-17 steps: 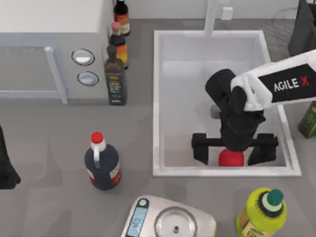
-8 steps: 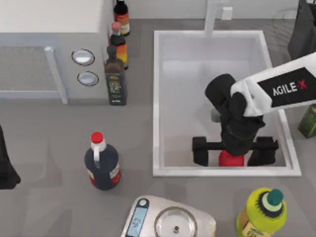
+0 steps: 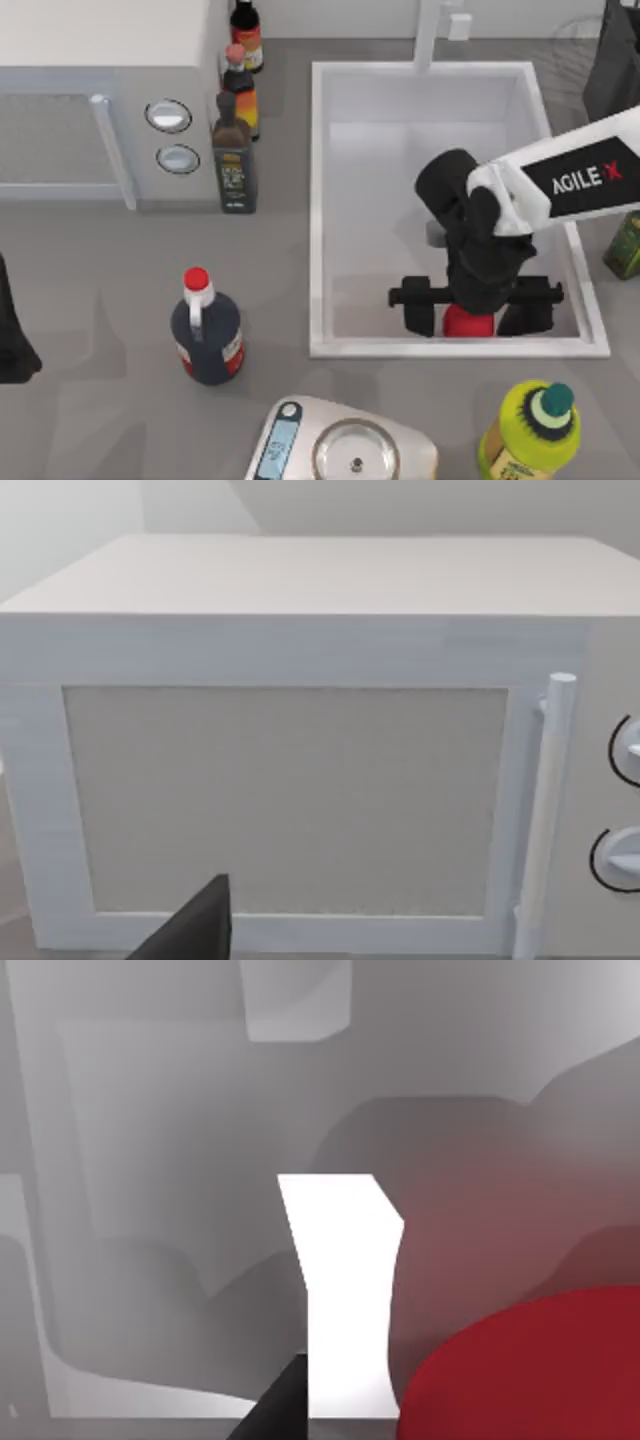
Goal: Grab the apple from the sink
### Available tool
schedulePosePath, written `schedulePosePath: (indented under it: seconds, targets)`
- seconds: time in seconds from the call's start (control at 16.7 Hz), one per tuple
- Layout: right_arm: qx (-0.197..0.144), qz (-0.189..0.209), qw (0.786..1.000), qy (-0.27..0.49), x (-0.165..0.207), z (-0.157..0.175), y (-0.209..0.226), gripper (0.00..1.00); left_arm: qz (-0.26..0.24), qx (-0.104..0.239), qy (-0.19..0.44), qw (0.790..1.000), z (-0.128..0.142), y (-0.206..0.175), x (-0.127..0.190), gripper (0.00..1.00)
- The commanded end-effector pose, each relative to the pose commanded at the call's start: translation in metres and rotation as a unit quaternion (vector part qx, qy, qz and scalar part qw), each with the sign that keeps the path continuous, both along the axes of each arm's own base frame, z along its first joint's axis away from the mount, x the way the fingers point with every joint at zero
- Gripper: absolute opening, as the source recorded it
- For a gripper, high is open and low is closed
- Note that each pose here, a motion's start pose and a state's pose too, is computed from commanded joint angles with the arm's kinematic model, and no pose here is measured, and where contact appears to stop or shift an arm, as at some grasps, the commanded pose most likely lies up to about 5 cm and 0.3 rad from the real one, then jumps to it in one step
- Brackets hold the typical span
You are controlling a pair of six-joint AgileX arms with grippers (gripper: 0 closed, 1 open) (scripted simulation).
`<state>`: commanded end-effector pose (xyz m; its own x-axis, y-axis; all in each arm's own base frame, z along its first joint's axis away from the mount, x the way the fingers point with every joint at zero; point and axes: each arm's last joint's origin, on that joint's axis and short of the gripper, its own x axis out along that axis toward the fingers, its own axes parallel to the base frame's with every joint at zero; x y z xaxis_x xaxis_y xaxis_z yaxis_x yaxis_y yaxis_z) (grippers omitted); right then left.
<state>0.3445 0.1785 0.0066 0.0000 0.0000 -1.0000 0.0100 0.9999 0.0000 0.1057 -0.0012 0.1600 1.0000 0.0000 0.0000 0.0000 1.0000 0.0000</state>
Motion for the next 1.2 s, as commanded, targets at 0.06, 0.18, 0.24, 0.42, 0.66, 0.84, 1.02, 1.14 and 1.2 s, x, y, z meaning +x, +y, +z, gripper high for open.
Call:
schedulePosePath:
  seconds: [0.06, 0.18, 0.24, 0.42, 0.66, 0.84, 1.02, 1.14, 1.2]
  targets:
    - [0.000, 0.000, 1.000, 0.000, 0.000, 0.000, 0.000, 0.17, 0.000, 0.000, 0.000, 1.000, 0.000, 0.000, 0.000, 1.00]
    - [0.000, 0.000, 1.000, 0.000, 0.000, 0.000, 0.000, 0.02, 0.000, 0.000, 0.000, 1.000, 0.000, 0.000, 0.000, 1.00]
    - [0.000, 0.000, 1.000, 0.000, 0.000, 0.000, 0.000, 0.00, 0.000, 0.000, 0.000, 1.000, 0.000, 0.000, 0.000, 1.00]
    - [0.000, 0.000, 1.000, 0.000, 0.000, 0.000, 0.000, 0.00, 0.000, 0.000, 0.000, 1.000, 0.000, 0.000, 0.000, 1.00]
    - [0.000, 0.000, 1.000, 0.000, 0.000, 0.000, 0.000, 0.00, 0.000, 0.000, 0.000, 1.000, 0.000, 0.000, 0.000, 1.00]
    - [0.000, 0.004, 1.000, -0.026, 0.008, 0.031, 0.003, 0.00, 0.000, 0.000, 0.000, 1.000, 0.000, 0.000, 0.000, 1.00]
    - [0.001, 0.004, 1.000, -0.029, 0.019, 0.056, 0.009, 0.00, 0.000, 0.000, 0.000, 1.000, 0.000, 0.000, 0.000, 1.00]
    - [0.000, 0.004, 1.000, -0.026, 0.026, 0.085, 0.013, 0.00, 0.000, 0.000, 0.000, 1.000, 0.000, 0.000, 0.000, 1.00]
    - [-0.002, 0.004, 1.000, -0.023, 0.028, 0.103, 0.015, 0.00, 0.000, 0.000, 0.000, 1.000, 0.000, 0.000, 0.000, 1.00]
